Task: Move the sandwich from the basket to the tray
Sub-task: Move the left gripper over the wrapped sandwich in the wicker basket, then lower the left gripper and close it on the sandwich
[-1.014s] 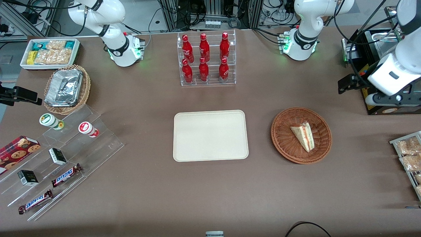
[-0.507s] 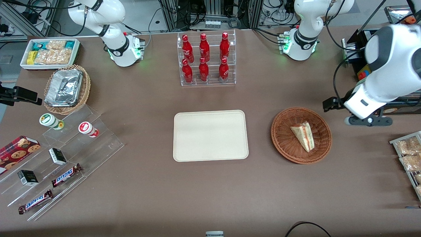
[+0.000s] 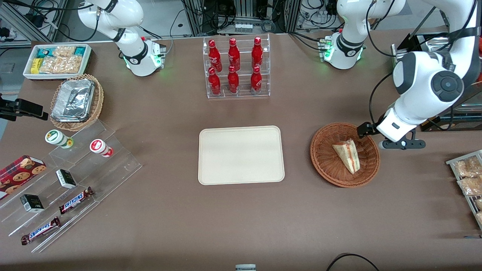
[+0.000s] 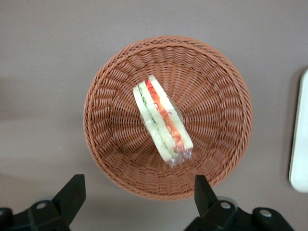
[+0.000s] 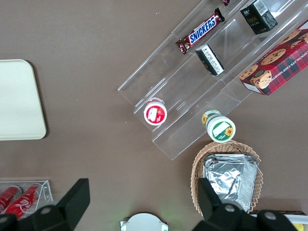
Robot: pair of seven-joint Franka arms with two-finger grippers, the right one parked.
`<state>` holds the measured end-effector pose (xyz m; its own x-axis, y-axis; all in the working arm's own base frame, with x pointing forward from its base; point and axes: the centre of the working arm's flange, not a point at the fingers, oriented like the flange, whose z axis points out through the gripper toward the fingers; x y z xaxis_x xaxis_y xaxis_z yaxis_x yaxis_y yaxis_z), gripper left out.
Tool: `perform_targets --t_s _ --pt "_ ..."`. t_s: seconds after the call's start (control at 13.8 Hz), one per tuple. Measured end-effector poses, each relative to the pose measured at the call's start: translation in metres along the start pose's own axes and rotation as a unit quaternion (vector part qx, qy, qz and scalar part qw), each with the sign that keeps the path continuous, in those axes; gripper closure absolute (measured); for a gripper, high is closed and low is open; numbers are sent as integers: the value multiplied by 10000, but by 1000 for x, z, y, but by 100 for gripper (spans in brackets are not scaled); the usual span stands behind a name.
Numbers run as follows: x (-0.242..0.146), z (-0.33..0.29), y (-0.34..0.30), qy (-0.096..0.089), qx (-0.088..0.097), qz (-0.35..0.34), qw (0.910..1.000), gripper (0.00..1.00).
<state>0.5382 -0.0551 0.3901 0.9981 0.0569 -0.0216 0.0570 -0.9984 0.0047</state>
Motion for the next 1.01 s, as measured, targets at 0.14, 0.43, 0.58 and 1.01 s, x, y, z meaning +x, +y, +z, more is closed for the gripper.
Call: perform_targets --t_s 0.14,0.43,0.58,1.01 --pt "-4 10 7 52 -13 -554 9985 0" --pt "-9 25 30 42 -25 -1808 9835 0" --pt "-9 38 40 34 -34 -2232 9748 0" --pt "-6 72 41 -3 -43 -2876 9577 0"
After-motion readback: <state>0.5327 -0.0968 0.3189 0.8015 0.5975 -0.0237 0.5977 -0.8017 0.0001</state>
